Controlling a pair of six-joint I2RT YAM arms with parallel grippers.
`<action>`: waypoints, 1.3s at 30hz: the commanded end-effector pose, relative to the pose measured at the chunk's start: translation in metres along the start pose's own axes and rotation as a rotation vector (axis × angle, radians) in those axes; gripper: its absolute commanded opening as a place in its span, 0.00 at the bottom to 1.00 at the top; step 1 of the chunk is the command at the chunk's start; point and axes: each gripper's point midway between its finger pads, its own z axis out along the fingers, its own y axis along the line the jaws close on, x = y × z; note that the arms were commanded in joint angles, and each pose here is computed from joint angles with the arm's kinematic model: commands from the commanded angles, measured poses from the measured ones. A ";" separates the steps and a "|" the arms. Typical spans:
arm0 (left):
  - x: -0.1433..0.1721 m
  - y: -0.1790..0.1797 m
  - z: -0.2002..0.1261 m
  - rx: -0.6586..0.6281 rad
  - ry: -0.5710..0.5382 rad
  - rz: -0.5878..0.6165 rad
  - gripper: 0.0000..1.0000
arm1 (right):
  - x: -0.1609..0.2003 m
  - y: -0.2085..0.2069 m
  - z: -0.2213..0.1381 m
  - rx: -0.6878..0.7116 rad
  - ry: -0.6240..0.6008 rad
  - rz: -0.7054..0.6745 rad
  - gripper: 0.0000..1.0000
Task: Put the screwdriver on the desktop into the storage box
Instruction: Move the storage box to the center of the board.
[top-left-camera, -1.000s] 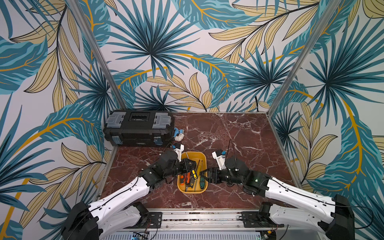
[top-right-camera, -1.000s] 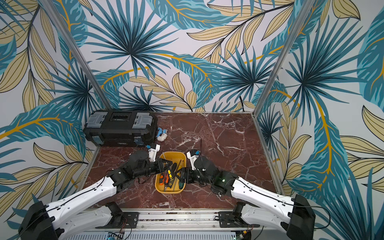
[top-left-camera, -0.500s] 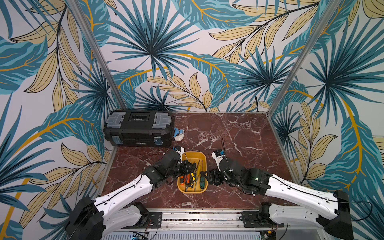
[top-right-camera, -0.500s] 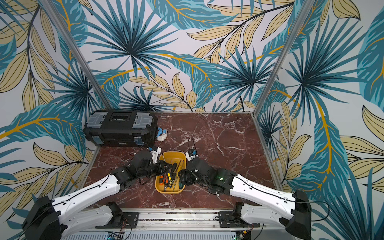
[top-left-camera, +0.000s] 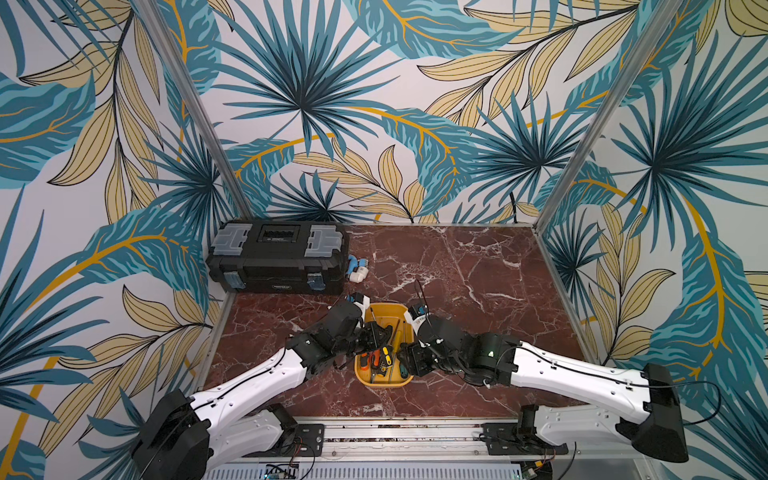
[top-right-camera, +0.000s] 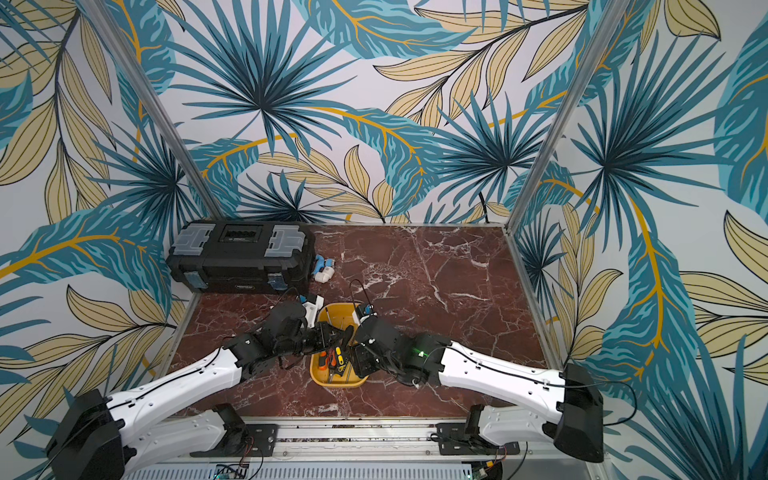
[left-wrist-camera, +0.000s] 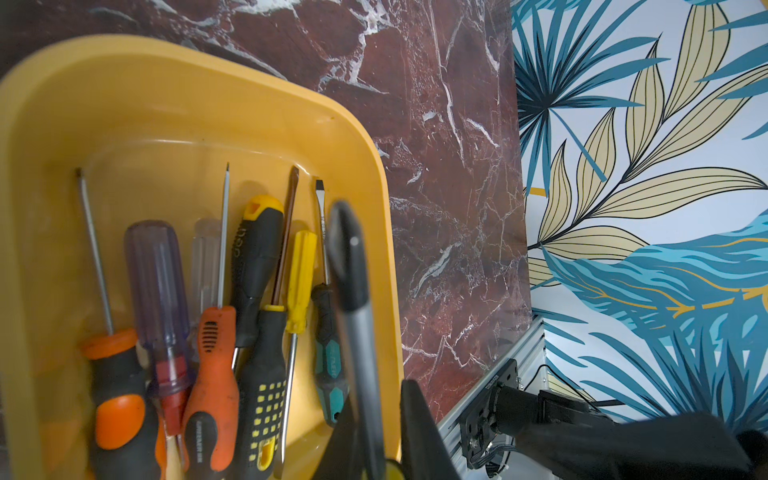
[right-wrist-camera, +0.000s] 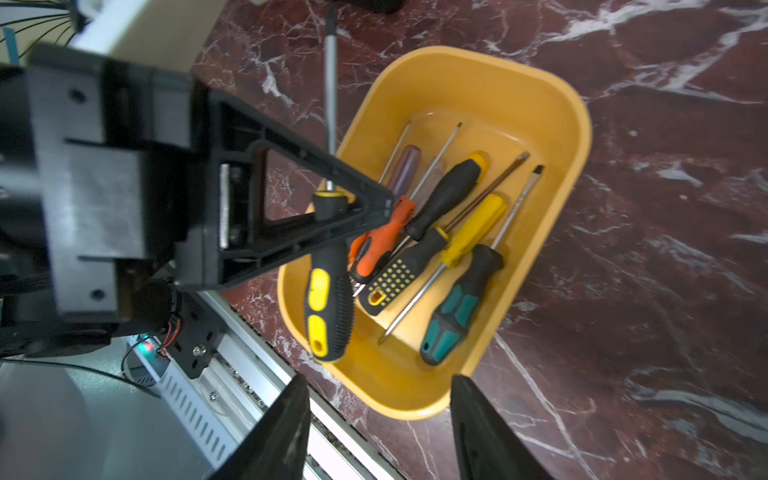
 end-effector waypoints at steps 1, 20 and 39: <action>-0.010 -0.021 -0.009 0.055 -0.025 0.017 0.00 | 0.004 0.027 0.014 -0.080 0.030 -0.033 0.57; -0.013 -0.004 -0.011 0.042 -0.058 0.000 0.60 | 0.017 -0.009 0.051 0.143 0.014 0.093 0.00; -0.032 0.022 -0.061 -0.131 -0.251 0.106 0.85 | 0.036 -0.039 0.047 0.201 0.055 0.296 0.00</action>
